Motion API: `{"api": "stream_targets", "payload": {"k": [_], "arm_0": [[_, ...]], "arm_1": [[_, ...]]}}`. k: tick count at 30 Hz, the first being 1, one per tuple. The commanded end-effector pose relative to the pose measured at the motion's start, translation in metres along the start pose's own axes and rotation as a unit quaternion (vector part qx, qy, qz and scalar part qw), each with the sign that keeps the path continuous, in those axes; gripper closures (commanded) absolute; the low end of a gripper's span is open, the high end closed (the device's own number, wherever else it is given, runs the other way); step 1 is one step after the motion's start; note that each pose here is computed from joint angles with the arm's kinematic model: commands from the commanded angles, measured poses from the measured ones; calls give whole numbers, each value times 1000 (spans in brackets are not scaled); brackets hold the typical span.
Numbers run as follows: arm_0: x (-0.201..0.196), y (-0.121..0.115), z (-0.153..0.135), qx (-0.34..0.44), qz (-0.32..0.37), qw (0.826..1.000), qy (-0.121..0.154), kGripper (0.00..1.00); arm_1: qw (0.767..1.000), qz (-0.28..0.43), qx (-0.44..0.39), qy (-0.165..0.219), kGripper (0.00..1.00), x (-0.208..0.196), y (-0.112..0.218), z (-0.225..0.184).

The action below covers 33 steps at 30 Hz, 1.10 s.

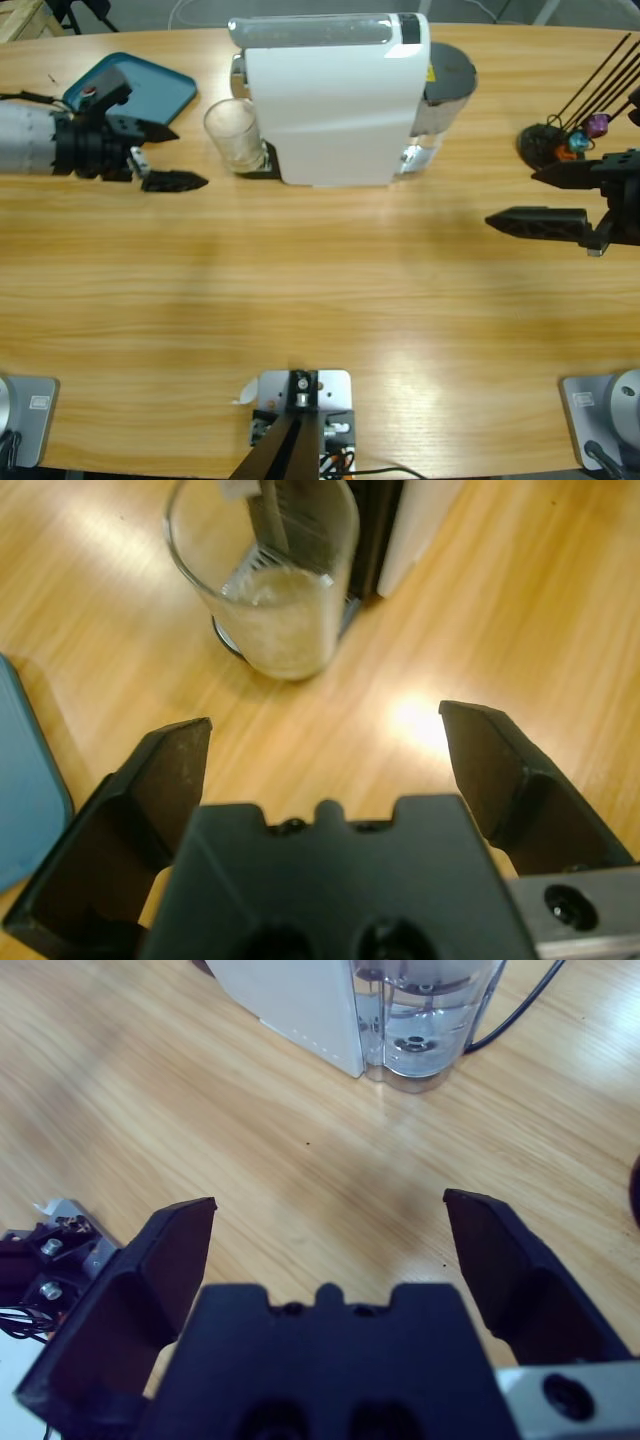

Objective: Pour coffee

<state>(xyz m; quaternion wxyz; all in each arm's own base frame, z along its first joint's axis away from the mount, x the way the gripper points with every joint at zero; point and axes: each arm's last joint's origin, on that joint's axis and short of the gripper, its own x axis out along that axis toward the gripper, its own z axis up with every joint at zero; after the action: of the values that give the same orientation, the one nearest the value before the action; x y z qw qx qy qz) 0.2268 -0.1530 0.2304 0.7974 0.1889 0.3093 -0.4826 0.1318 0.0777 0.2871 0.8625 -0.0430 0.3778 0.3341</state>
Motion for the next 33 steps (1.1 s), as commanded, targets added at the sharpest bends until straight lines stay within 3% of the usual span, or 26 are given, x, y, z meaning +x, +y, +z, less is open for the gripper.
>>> {"api": "stream_targets", "payload": {"k": [1, 20, 33], "arm_0": [[39, 27, 16, -10, -15, 1000, 4, 0], [74, 41, 30, -7, -44, 999, 0, 0], [79, 35, 31, -13, -52, 999, 4, 0]], "arm_1": [[999, 8, 5, 40, 0, 19, -4, -5], [999, 9, 8, 50, 0, 25, -5, -4], [999, 13, 9, 50, 0, 25, -5, -4]]}}
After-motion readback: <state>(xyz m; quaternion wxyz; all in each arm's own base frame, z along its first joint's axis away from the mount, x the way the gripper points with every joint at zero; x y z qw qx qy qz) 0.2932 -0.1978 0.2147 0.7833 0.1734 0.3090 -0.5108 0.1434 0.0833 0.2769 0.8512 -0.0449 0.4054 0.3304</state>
